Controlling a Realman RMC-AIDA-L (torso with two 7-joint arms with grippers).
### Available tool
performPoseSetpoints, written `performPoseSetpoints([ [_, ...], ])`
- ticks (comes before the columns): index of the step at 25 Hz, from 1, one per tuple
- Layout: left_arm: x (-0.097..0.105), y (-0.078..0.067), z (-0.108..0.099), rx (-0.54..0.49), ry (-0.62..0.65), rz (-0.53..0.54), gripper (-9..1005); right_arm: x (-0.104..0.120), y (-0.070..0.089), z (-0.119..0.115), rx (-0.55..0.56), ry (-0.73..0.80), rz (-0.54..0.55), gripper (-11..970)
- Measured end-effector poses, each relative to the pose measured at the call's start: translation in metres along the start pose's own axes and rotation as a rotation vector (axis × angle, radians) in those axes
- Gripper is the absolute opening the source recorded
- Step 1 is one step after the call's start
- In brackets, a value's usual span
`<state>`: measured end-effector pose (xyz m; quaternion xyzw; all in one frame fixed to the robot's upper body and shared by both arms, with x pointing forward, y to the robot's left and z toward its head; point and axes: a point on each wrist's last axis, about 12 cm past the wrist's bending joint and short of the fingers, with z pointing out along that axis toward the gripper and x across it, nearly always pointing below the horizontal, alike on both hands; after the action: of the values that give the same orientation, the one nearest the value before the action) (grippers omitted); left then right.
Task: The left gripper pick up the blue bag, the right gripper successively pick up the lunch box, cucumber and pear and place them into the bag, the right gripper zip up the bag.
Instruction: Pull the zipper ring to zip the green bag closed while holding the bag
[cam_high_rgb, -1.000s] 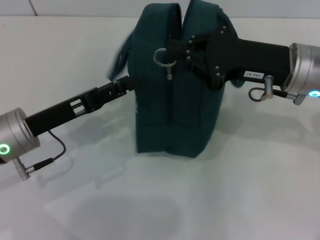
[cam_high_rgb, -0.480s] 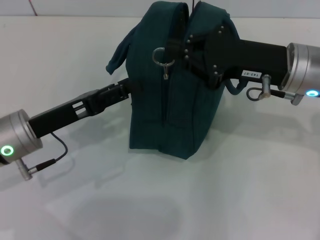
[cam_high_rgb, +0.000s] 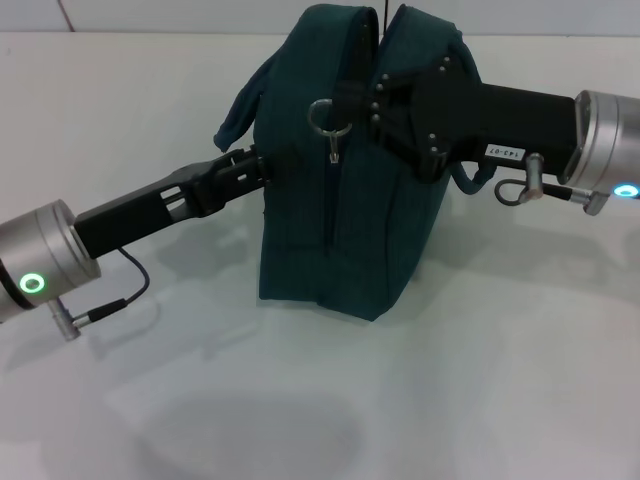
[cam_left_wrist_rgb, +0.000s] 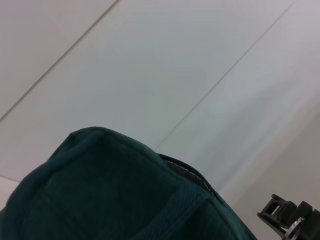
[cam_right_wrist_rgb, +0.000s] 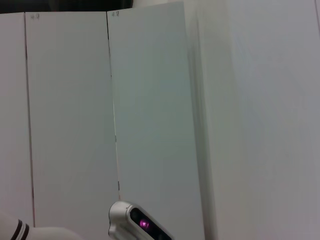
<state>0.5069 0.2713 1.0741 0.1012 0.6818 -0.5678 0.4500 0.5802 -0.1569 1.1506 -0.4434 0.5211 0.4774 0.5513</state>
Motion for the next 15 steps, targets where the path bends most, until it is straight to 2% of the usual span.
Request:
performPoseSetpoints([
  [3,-0.0003,0.0,0.0003,0.001,-0.004,0.011,826,0.0004,0.0002,-0.0005,0.001,0.0,0.001,5],
  [9,0.0004,0.0002,0.0001,0.0,0.0,0.035,617,0.0005,0.0003,-0.0007,0.001,0.0,0.002,5],
  [15,0.0,0.0003,0.0004,-0.001,-0.005,0.049,346,0.0011,0.0005,-0.0013,0.004,0.001,0.003,5],
])
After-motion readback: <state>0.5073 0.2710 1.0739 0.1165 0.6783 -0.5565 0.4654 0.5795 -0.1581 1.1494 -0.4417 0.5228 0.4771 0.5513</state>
